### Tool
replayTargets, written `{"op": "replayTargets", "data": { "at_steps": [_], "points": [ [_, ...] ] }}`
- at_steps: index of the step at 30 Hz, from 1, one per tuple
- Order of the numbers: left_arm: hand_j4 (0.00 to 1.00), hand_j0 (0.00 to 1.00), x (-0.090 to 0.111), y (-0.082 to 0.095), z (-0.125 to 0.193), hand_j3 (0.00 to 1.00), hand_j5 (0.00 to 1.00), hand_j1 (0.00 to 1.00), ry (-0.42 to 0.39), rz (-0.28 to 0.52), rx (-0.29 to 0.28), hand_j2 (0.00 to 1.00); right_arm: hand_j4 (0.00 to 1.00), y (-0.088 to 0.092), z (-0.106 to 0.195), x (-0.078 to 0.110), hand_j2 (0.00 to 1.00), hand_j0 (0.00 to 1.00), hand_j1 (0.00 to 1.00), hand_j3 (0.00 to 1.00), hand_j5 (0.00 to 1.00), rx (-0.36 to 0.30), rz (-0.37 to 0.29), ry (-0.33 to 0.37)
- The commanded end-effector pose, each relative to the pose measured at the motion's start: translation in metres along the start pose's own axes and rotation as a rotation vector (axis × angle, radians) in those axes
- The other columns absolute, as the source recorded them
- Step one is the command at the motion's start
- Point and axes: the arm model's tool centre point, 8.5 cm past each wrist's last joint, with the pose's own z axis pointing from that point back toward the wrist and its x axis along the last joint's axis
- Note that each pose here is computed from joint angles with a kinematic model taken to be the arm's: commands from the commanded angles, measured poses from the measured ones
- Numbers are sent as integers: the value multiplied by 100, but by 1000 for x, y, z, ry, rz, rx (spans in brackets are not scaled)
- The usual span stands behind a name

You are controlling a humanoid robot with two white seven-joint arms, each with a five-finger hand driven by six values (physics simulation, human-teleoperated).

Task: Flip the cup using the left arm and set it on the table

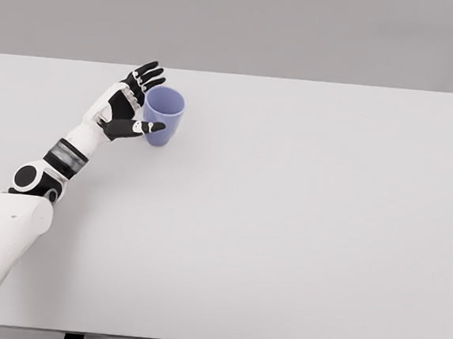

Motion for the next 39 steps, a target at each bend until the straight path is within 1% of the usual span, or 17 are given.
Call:
{"op": "replayTargets", "data": {
  "at_steps": [1,6,9,12,14,17,18,19,20,21,22,23,24,25,26,29,39],
  "points": [
    [100,100,2,1,0,100,100,100,-7,1,1,100,100,0,0,0,100,100,100,100,100,0,0,0],
    [100,100,12,9,3,100,100,100,-29,-19,12,100,100,0,0,0,100,100,100,100,100,0,0,0],
    [100,100,24,25,12,100,100,100,-50,-58,39,100,100,0,0,0,100,100,100,100,100,0,0,0],
    [100,100,38,48,27,100,100,100,-39,-101,70,100,100,0,0,0,100,100,100,100,100,0,0,0],
    [100,100,44,62,39,100,100,100,-12,-129,87,100,100,0,0,0,100,100,100,100,100,0,0,0],
    [100,100,43,64,41,100,100,100,4,-141,88,100,100,0,0,0,100,100,100,100,100,0,0,0],
    [100,100,45,68,45,100,100,100,17,-161,86,100,100,0,0,0,100,100,100,100,100,0,0,0],
    [100,100,48,72,48,100,100,100,31,-187,81,100,100,0,0,0,100,100,100,100,100,0,0,0],
    [100,100,49,72,50,100,100,100,55,-235,59,100,100,0,0,0,100,100,100,100,100,0,0,0],
    [100,100,47,71,50,100,100,100,74,-263,41,100,100,0,0,-1,100,100,100,100,100,0,0,1],
    [100,100,44,67,49,100,100,100,124,-347,-12,100,100,0,0,0,100,100,100,100,100,0,0,0],
    [100,100,43,66,52,100,100,100,183,-470,-80,100,100,0,0,0,100,100,100,100,100,0,0,0],
    [100,100,47,70,57,100,100,100,204,-539,-111,100,100,0,0,0,100,100,100,100,100,0,0,0],
    [100,100,53,78,66,100,100,100,233,-599,-123,100,100,0,0,0,100,100,100,100,100,0,0,0],
    [100,100,60,89,75,100,100,100,250,-621,-108,100,100,0,0,0,100,100,100,100,100,0,0,0],
    [100,100,68,99,83,100,100,100,262,-638,-89,100,100,0,0,0,100,100,100,100,100,0,0,0],
    [100,100,67,99,84,100,100,100,269,-641,-90,100,100,0,0,0,100,100,100,100,100,0,0,0]
  ]
}}
